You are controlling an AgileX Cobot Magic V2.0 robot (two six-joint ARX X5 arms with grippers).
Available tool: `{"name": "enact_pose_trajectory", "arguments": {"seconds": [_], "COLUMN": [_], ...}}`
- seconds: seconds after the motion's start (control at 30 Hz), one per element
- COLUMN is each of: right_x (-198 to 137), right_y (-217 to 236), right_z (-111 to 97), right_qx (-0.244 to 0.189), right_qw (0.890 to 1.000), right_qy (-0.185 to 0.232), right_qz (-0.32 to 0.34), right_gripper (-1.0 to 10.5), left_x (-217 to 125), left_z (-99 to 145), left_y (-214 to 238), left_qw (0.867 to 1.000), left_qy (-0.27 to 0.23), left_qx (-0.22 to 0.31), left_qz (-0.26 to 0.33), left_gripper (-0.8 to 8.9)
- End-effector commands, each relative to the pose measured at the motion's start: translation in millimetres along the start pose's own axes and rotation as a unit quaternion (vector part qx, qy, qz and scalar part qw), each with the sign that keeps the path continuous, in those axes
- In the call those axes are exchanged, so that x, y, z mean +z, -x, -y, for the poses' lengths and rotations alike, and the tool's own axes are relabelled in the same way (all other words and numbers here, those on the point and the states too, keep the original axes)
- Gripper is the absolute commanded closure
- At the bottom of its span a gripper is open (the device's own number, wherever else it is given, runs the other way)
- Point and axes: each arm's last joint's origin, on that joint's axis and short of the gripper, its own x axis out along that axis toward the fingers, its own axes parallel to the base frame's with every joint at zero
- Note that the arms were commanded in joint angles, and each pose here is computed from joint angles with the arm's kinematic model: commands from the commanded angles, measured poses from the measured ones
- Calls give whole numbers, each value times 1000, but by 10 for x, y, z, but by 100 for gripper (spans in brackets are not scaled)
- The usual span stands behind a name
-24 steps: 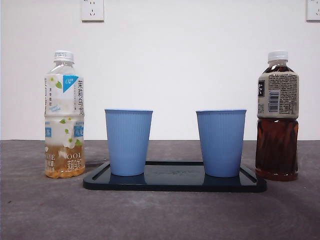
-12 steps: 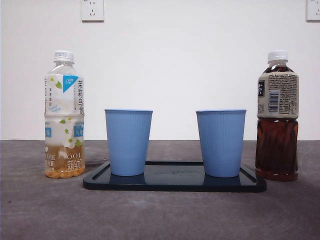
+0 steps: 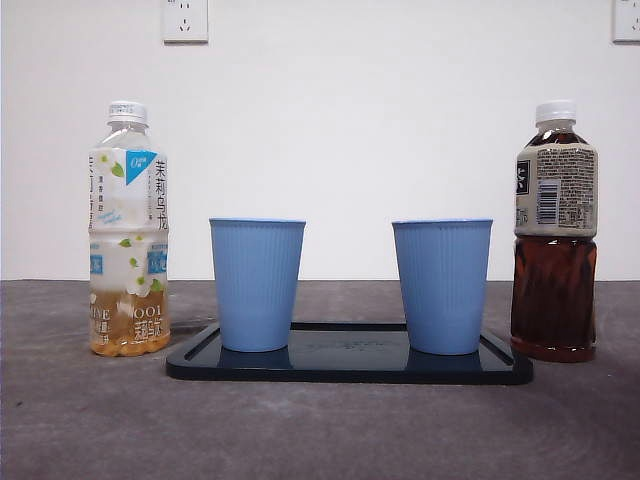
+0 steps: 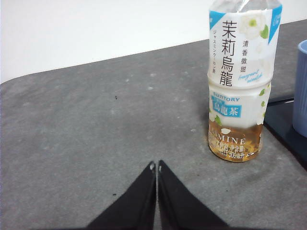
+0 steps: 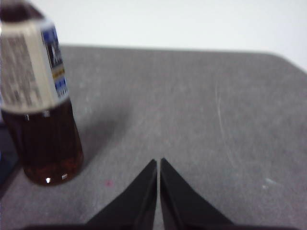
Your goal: Pour the drink into the cup
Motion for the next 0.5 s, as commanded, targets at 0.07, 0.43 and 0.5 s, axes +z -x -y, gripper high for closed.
{"name": "enact_pose_trajectory", "arguments": {"seconds": [0.07, 0.43, 0.5], "right_x": [-24, -1, -1], "right_y": [-3, -3, -3], "right_z": [2, 3, 3], "right_qx": [-1, -2, -2], "right_qw": [1000, 1000, 1000], "right_qy": [0, -2, -2], "right_qz": [-6, 5, 5], "right_gripper": [940, 941, 940], "left_x": [-72, -72, -72], "left_z": [11, 11, 11], "left_y": [-19, -19, -19], "left_qw": [1000, 1000, 1000], "left_qy": [-5, -5, -5], "left_qx": [-1, -1, -1], "left_qz": [-13, -13, -13], "left_gripper": [807, 807, 807]}}
